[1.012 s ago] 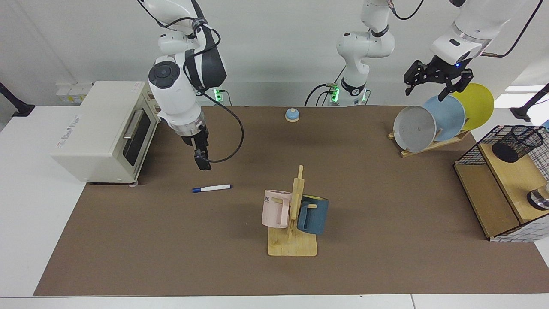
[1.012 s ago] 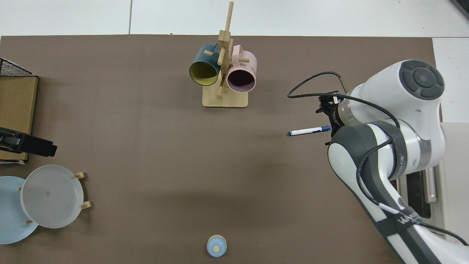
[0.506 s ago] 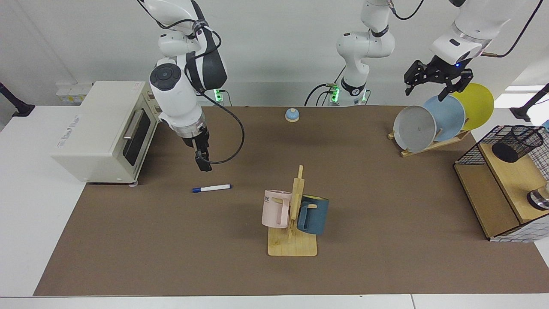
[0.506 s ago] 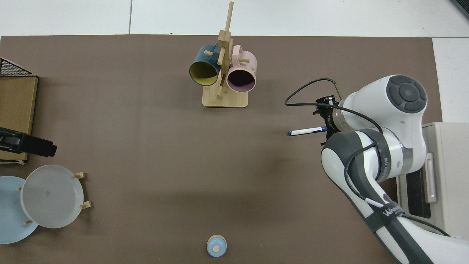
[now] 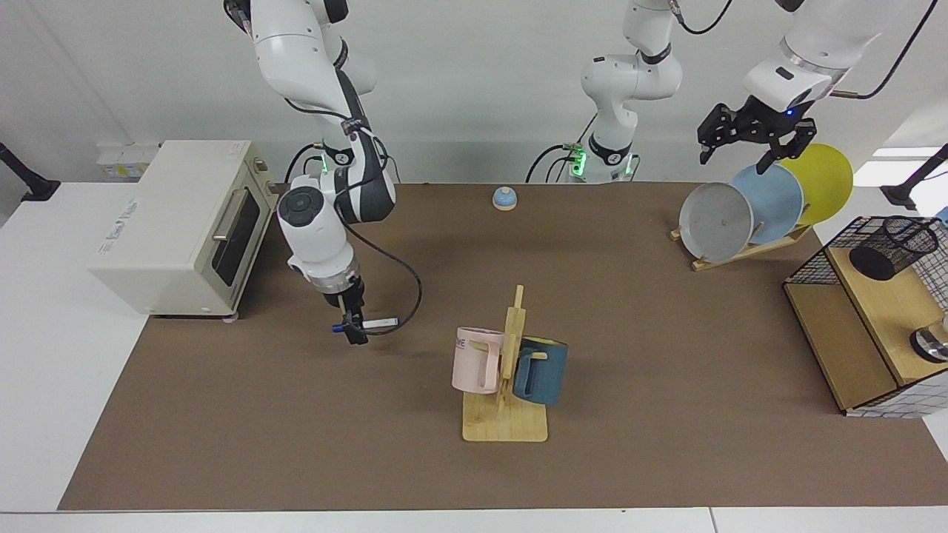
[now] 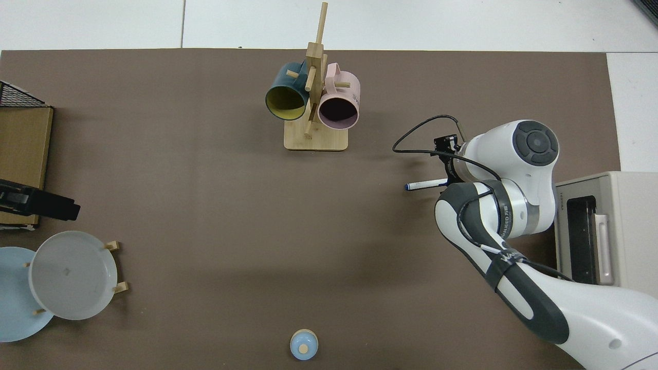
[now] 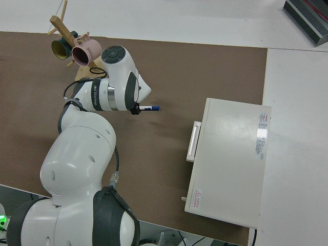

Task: Put markers into pen holder
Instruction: 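Reach the right gripper to the white marker and grasp it, then lift the marker with the right gripper and carry it toward the middle, then bring the marker to the middle while the left gripper reaches it, then grasp the marker with the left gripper while the right gripper opens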

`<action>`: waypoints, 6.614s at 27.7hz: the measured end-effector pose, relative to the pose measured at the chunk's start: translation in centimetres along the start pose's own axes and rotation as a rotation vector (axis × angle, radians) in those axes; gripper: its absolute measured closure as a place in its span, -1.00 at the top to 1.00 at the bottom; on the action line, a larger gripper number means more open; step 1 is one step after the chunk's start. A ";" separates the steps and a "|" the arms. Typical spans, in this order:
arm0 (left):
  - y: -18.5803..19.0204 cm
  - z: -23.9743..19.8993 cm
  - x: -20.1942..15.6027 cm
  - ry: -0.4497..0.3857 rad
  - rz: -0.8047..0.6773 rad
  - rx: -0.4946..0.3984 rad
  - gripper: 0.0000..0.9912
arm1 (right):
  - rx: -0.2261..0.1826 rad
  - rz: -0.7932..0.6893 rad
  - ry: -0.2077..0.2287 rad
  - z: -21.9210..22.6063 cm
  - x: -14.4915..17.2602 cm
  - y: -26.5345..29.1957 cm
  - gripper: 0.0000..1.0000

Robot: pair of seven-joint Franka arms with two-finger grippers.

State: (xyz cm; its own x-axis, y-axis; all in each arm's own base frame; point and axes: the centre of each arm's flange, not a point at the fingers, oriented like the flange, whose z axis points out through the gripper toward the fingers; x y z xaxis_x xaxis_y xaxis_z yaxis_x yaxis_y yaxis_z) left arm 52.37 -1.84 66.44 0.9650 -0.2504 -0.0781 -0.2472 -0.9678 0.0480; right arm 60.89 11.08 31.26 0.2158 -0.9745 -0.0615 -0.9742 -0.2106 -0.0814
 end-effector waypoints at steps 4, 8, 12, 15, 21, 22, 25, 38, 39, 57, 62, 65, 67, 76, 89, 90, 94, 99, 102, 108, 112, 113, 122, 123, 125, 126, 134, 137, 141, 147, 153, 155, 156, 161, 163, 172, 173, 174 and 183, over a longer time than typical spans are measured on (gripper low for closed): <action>0.0 0.0 0.0 -0.001 0.000 0.000 1.00 | 0.000 -0.007 0.000 0.8 0.2 -0.1 1.00; 0.0 0.0 0.0 -0.002 0.000 0.000 1.00 | -0.002 -0.012 0.000 1.2 0.2 -0.1 0.99; 0.0 0.0 0.0 -0.003 0.000 -0.001 1.00 | -0.004 -0.014 -0.001 1.3 0.2 0.0 0.99; 0.0 0.0 -0.1 -0.003 0.001 -0.001 1.00 | -0.007 -0.016 -0.001 1.5 0.2 0.0 0.99; 0.1 0.0 -0.1 -0.003 0.001 -0.001 1.00 | -0.016 -0.025 -0.002 2.1 0.2 0.1 0.97; 0.1 0.0 -0.1 -0.003 0.001 -0.001 1.00 | -0.016 -0.025 -0.002 2.2 0.2 0.1 0.96; 0.1 0.0 -0.1 -0.004 0.001 -0.001 1.00 | -0.017 -0.026 -0.002 2.3 0.2 0.1 0.88; 0.2 0.0 -0.1 -0.005 -0.002 -0.001 1.00 | -0.018 -0.047 -0.001 2.4 0.8 0.1 -0.01; 0.2 0.0 -0.1 -0.005 -0.002 -0.001 1.00 | -0.018 -0.052 -0.001 2.4 0.9 0.1 -0.04; 0.3 -0.1 -0.2 -0.004 -0.003 -0.001 1.00 | -0.050 -0.076 -0.008 0.2 0.7 0.2 -0.68; 0.3 -0.1 -0.2 -0.004 -0.003 -0.001 1.00 | -0.074 -0.102 -0.011 -5.0 0.5 0.5 -0.68; 0.3 -0.1 -0.2 -0.004 -0.003 -0.001 1.00 | -0.080 -0.115 -0.012 -8.7 0.2 1.1 -0.68; 0.3 -0.1 -0.2 -0.004 -0.003 -0.001 1.00 | -0.089 -0.118 -0.013 -10.4 0.0 1.5 -0.68; 0.3 -0.1 -0.2 -0.004 -0.002 0.000 1.00 | -0.107 -0.149 -0.016 -18.5 -0.9 3.2 -0.68; 1.1 -0.1 0.0 -0.004 0.012 0.000 1.00 | -0.087 -0.228 -0.009 -26.7 -4.0 7.1 -0.68; 1.2 -0.1 0.0 -0.005 0.015 0.001 1.00 | -0.089 -0.235 -0.010 -26.8 -4.5 7.2 -0.68; 1.9 -0.1 0.1 -0.003 0.029 -0.001 0.99 | -0.092 -0.231 -0.018 -27.3 -7.7 7.5 -0.68; 2.8 -0.1 0.4 0.011 0.050 -0.026 0.97 | -0.092 -0.197 -0.034 -27.5 -13.4 8.1 -0.68; 3.3 -0.2 0.6 0.024 0.079 -0.057 0.99 | -0.092 -0.172 -0.063 -27.7 -16.7 8.8 -0.68; 4.5 -0.2 0.8 0.045 0.157 -0.136 0.98 | -0.073 -0.119 -0.103 -28.1 -20.7 9.5 -0.68; 5.7 -0.3 1.1 0.073 0.310 -0.149 0.96 | -0.029 -0.072 -0.125 -28.2 -23.8 9.6 -0.68; 6.1 -0.4 1.3 0.087 0.349 -0.150 0.96 | -0.019 -0.062 -0.130 -28.1 -24.5 9.7 -0.68; 9.5 1.3 2.2 0.166 0.676 -0.123 0.86 | 0.032 0.103 -0.172 -25.8 -28.7 8.0 -0.68; 9.7 1.6 2.0 0.167 0.689 -0.122 0.86 | 0.030 0.110 -0.173 -25.6 -29.1 7.8 -0.68; 10.0 2.1 1.6 0.174 0.713 -0.117 0.88 | 0.024 0.122 -0.176 -25.1 -30.0 7.4 -0.68; 10.4 2.3 1.4 0.178 0.724 -0.114 0.88 | 0.022 0.131 -0.177 -24.9 -30.4 7.2 -0.68; 16.3 3.5 0.5 0.200 0.834 -0.095 0.88 | 0.020 0.146 -0.159 -23.2 -33.4 5.9 -0.68; 17.5 4.4 0.4 0.186 0.855 -0.097 0.70 | 0.022 0.140 -0.155 -22.9 -34.1 5.6 -0.68; 18.0 5.2 0.6 0.188 0.862 -0.095 0.40 | 0.040 0.141 -0.167 -22.9 -34.4 5.1 -0.68; 19.3 6.5 1.1 0.225 0.882 -0.078 0.40 | 0.054 0.140 -0.177 -23.5 -34.6 4.7 -0.68; 20.9 7.7 1.1 0.230 0.920 -0.084 0.39 | 0.072 0.140 -0.191 -23.9 -34.9 4.0 -0.68; 21.2 7.9 1.1 0.234 0.927 -0.089 0.39 | 0.085 0.139 -0.200 -23.8 -35.1 3.7 -0.68; 21.3 8.0 1.1 0.234 0.929 -0.091 0.39 | 0.090 0.138 -0.203 -23.7 -35.3 3.7 -0.68; 21.3 8.2 1.1 0.236 0.933 -0.094 0.35 | 0.102 0.127 -0.216 -23.1 -36.3 3.5 -0.68; 21.3 8.2 1.1 0.235 0.934 -0.094 0.32 | 0.109 0.126 -0.222 -23.1 -36.5 3.4 -0.68; 21.3 8.4 1.1 0.234 0.949 -0.095 0.20 | 0.121 0.128 -0.231 -23.2 -36.6 3.2 -0.68; 21.3 8.4 1.1 0.234 0.952 -0.095 0.20 | 0.121 0.128 -0.231 -23.2 -36.6 3.2 -0.68; 21.3 8.4 1.1 0.234 0.954 -0.094 0.20 | 0.121 0.128 -0.231 -23.2 -36.6 3.2 -0.68; 21.9 8.6 1.0 0.229 0.985 -0.091 0.17 | 0.121 0.127 -0.231 -23.2 -36.6 3.2 -0.68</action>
State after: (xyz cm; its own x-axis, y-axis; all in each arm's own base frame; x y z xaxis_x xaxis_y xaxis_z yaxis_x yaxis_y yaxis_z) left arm 47.15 -23.56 58.81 0.3313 -0.9151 0.2297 -0.9434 -0.3253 0.0647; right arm 48.32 44.27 56.35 0.1155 -0.9459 -0.3031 -0.9823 -0.0636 -0.1760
